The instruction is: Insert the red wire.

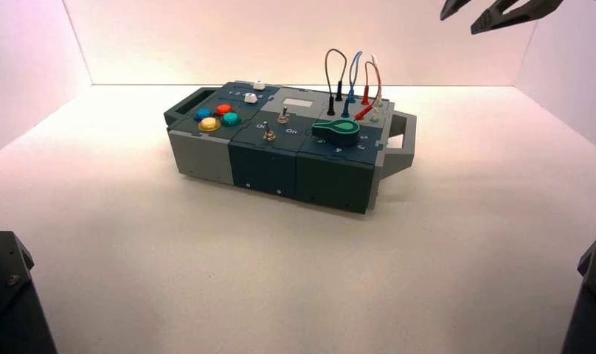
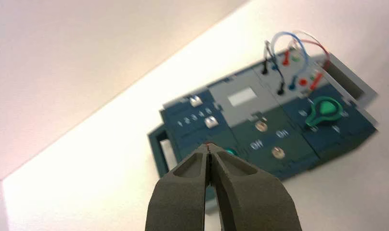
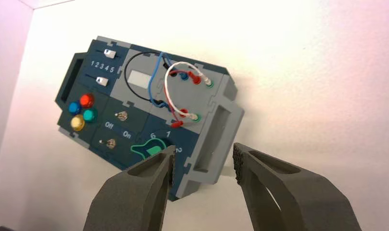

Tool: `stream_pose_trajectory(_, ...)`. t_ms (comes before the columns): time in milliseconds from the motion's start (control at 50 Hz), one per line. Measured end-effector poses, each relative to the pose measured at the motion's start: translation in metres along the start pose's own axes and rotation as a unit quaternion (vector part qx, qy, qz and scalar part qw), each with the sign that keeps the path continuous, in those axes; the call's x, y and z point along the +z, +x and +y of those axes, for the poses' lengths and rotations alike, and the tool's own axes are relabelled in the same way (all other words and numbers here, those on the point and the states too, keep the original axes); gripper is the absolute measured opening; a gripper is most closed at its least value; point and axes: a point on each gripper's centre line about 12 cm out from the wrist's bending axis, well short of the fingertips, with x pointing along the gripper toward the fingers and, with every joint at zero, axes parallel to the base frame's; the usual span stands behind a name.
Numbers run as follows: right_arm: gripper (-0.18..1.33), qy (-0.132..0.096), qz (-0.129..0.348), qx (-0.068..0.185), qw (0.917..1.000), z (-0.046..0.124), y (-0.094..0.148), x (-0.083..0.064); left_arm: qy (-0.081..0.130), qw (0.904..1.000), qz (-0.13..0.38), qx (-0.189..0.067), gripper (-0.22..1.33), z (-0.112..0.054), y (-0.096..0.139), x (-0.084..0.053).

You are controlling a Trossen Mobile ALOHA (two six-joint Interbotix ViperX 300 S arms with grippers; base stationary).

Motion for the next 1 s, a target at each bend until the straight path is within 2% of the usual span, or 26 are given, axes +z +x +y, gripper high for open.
stream_pose_trajectory(160, 1.11, -0.022, 0.027, 0.01, 0.9993, 0.01, 0.011, -0.007, 0.006, 0.9997, 0.013, -0.022, -0.16, -0.008, 0.002, 0.001)
stream_pose_trajectory(240, 1.12, -0.025, 0.043, 0.011, 0.9987, 0.012, 0.02, -0.01, 0.011, 0.9993, 0.019, -0.031, -0.16, -0.012, 0.006, 0.0)
stream_pose_trajectory(400, 1.13, -0.008, 0.037, 0.006, 0.9993, 0.009, 0.034, -0.01, 0.018, 0.9984, 0.027, -0.046, -0.16, -0.019, 0.011, -0.001)
stream_pose_trajectory(580, 1.13, 0.003, 0.051, 0.0, 0.9987, 0.006, 0.052, -0.014, 0.018, 0.998, 0.034, -0.049, -0.17, -0.02, 0.014, -0.003)
stream_pose_trajectory(1000, 1.13, 0.009, 0.08, 0.0, 0.9968, 0.014, 0.083, -0.027, 0.025, 0.9974, 0.035, -0.058, -0.16, -0.025, 0.015, -0.002)
